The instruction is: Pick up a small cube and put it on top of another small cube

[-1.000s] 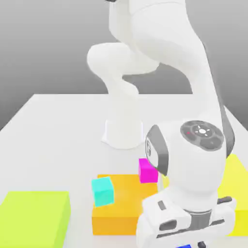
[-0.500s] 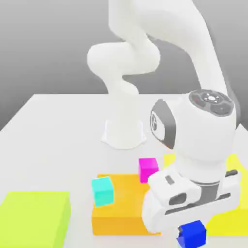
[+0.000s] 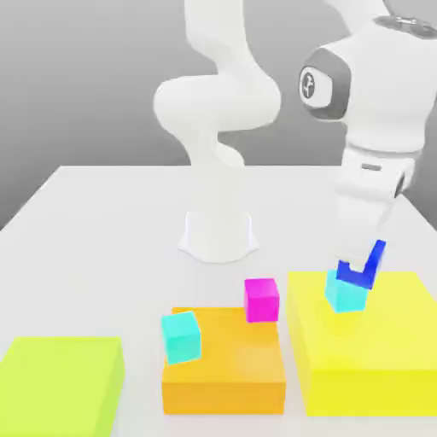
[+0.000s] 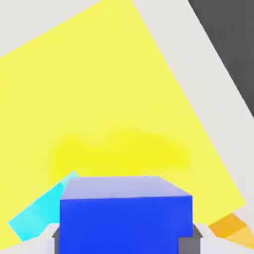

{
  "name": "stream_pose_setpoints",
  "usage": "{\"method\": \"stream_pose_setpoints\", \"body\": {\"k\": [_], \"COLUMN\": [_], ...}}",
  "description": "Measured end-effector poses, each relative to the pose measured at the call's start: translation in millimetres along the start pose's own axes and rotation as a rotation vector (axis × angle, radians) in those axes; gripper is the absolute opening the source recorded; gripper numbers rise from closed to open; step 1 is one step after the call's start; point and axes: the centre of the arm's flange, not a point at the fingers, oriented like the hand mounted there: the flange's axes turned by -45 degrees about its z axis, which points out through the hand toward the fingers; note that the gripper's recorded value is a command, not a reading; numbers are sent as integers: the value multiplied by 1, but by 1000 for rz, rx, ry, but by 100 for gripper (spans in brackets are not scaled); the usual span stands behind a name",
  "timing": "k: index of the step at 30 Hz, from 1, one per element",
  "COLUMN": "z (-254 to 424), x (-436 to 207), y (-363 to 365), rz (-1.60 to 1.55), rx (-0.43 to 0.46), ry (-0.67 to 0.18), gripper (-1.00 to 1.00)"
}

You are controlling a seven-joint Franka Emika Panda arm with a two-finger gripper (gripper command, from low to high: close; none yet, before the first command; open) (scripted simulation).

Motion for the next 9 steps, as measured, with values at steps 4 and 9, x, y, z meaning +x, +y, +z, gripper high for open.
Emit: {"method": "stream_pose_setpoints", "body": {"k": [4,9], "z": [20,54], "x": [-5,-7], "y": [-20,-21], "rz": [-98,-104], "rx": [3,3], "ry": [2,2], "gripper": [-100,100]}}
